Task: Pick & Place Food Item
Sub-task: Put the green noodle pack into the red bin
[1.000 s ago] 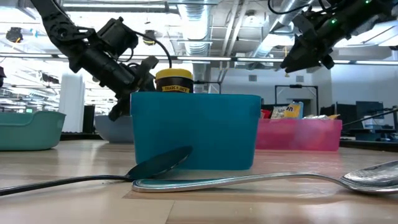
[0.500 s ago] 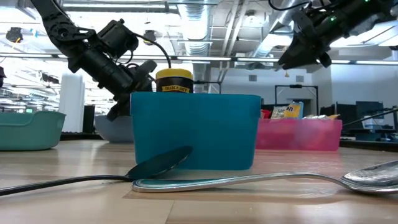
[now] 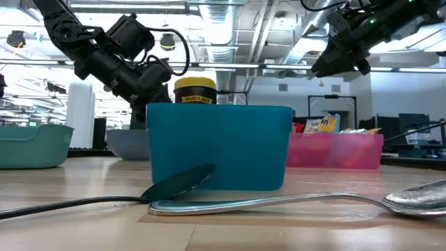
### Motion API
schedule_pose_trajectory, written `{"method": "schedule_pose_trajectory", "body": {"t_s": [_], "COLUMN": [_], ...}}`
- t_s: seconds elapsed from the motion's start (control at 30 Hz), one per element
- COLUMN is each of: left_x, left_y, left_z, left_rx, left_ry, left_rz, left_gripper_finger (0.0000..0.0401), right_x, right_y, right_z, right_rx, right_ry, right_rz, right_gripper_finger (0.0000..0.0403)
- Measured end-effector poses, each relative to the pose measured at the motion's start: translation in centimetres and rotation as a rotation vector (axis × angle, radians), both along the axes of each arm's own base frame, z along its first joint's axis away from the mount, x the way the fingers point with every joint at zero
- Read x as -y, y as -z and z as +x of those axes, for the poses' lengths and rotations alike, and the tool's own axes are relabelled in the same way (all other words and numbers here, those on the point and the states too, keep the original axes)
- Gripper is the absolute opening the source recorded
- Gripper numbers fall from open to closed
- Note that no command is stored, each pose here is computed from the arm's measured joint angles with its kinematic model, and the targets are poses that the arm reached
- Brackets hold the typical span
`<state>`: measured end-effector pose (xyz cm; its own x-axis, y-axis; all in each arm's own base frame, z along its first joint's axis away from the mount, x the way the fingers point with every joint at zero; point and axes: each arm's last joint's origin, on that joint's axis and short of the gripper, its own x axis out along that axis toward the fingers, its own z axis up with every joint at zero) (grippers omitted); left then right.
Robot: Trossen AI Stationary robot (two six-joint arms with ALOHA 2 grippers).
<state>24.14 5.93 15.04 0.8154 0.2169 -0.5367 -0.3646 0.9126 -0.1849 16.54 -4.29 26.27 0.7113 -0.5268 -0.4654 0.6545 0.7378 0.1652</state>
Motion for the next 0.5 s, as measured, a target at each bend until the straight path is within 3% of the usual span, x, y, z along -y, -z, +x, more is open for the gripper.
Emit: {"method": "schedule_pose_trajectory", "body": {"t_s": [0.5], "left_x": [-0.34], "left_y": [0.26], "left_z": [0.52], "left_rx": [0.036], "left_ry": [-0.025], "left_rz": [0.023], "left_gripper_finger": [0.0219], "right_x": [0.00], "right_y": [0.00], "right_z": [0.00], "right_rx": [0.000], "right_ry": [0.000], "right_rz": [0.000], "right_gripper_finger": [0.0123]}}
